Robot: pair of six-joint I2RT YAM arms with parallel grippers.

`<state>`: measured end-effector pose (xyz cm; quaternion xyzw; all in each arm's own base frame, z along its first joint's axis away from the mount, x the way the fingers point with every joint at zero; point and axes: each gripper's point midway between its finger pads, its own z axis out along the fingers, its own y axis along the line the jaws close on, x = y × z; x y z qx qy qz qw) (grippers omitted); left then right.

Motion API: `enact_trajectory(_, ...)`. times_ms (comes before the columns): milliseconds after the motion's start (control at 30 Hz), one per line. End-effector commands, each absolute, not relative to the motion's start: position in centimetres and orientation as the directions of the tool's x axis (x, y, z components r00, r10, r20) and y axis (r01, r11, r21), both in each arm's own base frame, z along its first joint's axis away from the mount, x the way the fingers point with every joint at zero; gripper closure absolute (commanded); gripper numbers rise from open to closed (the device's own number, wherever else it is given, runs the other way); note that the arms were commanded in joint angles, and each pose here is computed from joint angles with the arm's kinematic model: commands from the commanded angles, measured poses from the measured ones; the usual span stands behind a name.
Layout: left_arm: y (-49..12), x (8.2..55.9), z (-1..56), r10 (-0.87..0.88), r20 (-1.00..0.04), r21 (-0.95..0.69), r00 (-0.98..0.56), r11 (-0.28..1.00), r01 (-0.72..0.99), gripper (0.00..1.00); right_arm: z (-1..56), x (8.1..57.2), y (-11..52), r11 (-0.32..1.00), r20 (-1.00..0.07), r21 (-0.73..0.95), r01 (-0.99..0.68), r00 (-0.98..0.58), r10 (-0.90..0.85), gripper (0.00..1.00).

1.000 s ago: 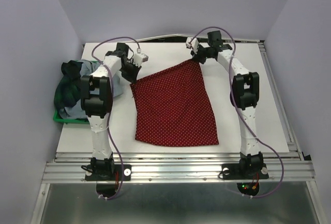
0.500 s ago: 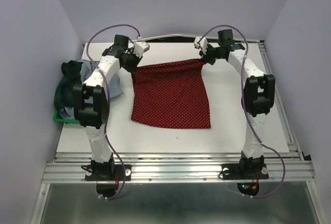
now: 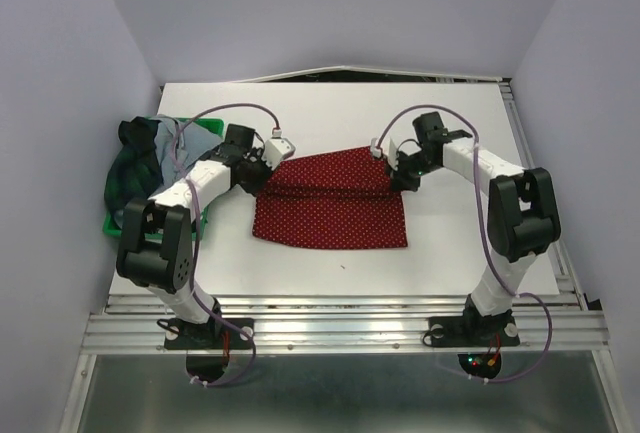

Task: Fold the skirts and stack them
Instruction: Fold the skirt

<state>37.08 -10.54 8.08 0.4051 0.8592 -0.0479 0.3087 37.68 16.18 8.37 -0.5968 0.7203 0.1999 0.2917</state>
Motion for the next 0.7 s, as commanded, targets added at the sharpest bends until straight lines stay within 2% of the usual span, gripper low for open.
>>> enact_trajectory(0,-10.4,36.4,7.7,0.687,-0.573,0.233,-0.447,0.659,0.715,1.00,7.5,36.2,16.1,0.268,-0.656,-0.035,-0.963,-0.180,-0.733,0.98)
enact_trajectory(100,-10.7,36.0,6.8,0.691,-0.570,0.232,-0.444,0.654,0.721,1.00,7.3,36.5,16.4,0.312,-0.669,-0.012,-0.950,-0.224,-0.709,0.96)
enact_trajectory(167,-11.0,36.5,6.7,0.691,-0.574,0.236,-0.440,0.654,0.719,1.00,7.4,37.2,16.4,0.337,-0.667,-0.006,-0.942,-0.247,-0.703,0.91)
enact_trajectory(200,-11.2,36.6,6.8,0.691,-0.575,0.234,-0.439,0.653,0.721,1.00,8.0,38.0,16.5,0.338,-0.672,-0.026,-0.941,-0.234,-0.702,0.81)
enact_trajectory(267,-11.5,36.7,6.8,0.693,-0.572,0.227,-0.438,0.647,0.728,1.00,8.4,38.1,16.4,0.335,-0.664,-0.024,-0.942,-0.236,-0.710,0.75)
enact_trajectory(300,-11.8,37.0,6.9,0.694,-0.576,0.226,-0.433,0.644,0.731,1.00,8.5,38.4,16.5,0.335,-0.662,-0.023,-0.942,-0.237,-0.711,0.68)
enact_trajectory(333,-12.0,36.9,6.9,0.698,-0.573,0.218,-0.429,0.634,0.742,1.00,9.2,38.9,16.5,0.333,-0.664,-0.036,-0.942,-0.226,-0.713,0.53)
enact_trajectory(400,-12.5,37.1,7.2,0.706,-0.574,0.214,-0.414,0.618,0.757,1.00,9.3,38.6,16.3,0.321,-0.645,-0.022,-0.947,-0.232,-0.729,0.51)
enact_trajectory(433,-12.7,36.6,7.1,0.715,-0.569,0.193,-0.406,0.596,0.779,0.97,9.3,38.6,16.2,0.319,-0.638,-0.013,-0.948,-0.238,-0.732,0.48)
enact_trajectory(533,-13.5,35.9,8.0,0.726,-0.589,0.176,-0.355,0.544,0.820,0.75,10.1,38.3,16.2,0.302,-0.629,-0.008,-0.953,-0.230,-0.742,0.48)
enact_trajectory(667,-13.7,35.3,8.9,0.731,-0.605,0.191,-0.315,0.518,0.834,0.75,10.5,37.6,16.4,0.252,-0.633,0.014,-0.968,-0.204,-0.746,0.47)
